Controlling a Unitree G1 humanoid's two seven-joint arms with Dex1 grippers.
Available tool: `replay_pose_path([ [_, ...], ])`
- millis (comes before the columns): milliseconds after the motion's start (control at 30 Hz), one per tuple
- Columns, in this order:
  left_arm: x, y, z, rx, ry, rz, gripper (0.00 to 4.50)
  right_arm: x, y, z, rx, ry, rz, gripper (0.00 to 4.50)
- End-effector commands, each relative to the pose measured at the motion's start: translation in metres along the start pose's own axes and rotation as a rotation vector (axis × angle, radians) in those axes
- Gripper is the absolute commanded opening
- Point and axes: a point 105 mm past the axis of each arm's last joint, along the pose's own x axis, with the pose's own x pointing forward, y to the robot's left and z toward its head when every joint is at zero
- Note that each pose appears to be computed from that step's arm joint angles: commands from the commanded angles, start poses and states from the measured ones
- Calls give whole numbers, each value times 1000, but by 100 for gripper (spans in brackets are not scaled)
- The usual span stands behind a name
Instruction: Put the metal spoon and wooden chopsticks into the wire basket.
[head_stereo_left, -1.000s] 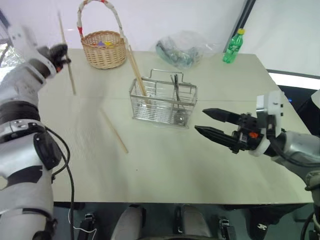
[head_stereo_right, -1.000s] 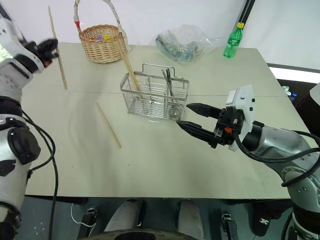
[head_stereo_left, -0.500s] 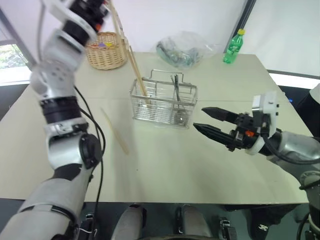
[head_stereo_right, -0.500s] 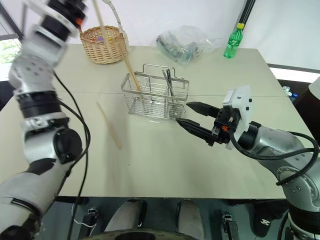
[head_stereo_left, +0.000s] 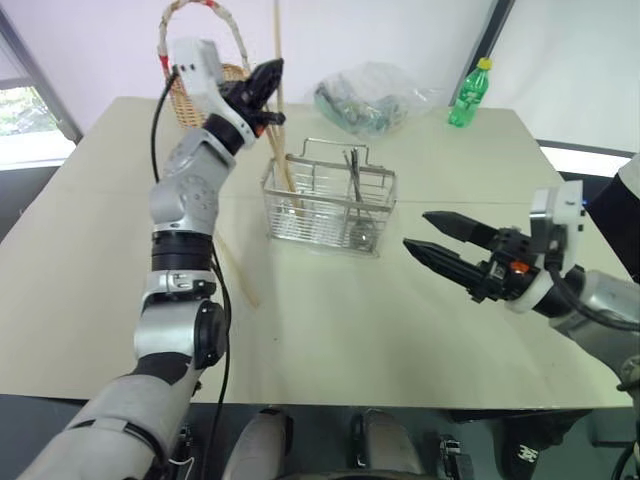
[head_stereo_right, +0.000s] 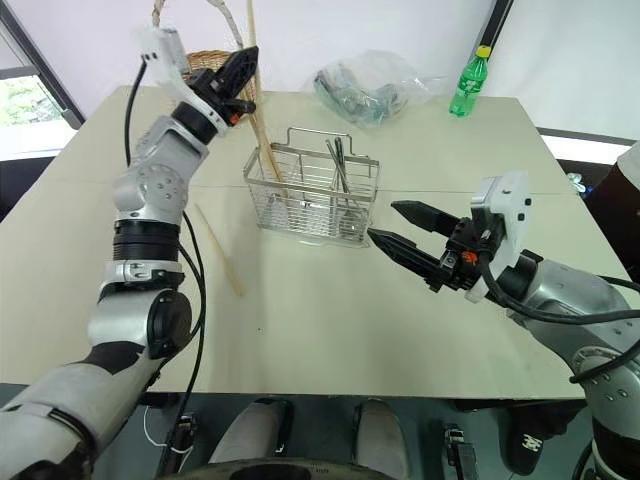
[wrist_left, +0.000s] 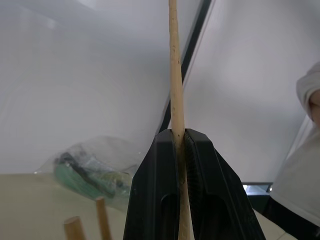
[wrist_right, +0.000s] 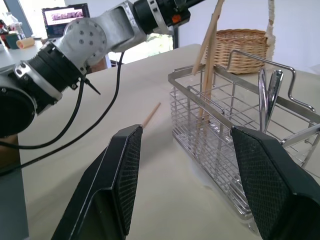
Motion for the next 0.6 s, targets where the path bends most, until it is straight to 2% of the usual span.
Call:
replay_pose_path([
  [33, 2, -10, 4, 55, -34, -45, 10, -4, 6, 13, -49, -34, 0, 290],
  [100, 1, -11, 2, 46, -40, -53, 10, -6, 5, 13, -45, -35, -7, 290],
  [200, -1, -10, 3, 32, -42, -43, 115, -9, 2, 10, -40, -32, -20, 290],
  [400, -6, -9, 7, 26, -49, -40, 412, -11, -2, 7, -33, -34, -20, 290],
  [500, -9, -5, 14, 24, -47, -13, 412, -9, -3, 5, -33, -33, -16, 290],
  [600, -12, 2, 38, 61, -48, 48, 412, -6, -3, 5, -35, -38, -6, 290],
])
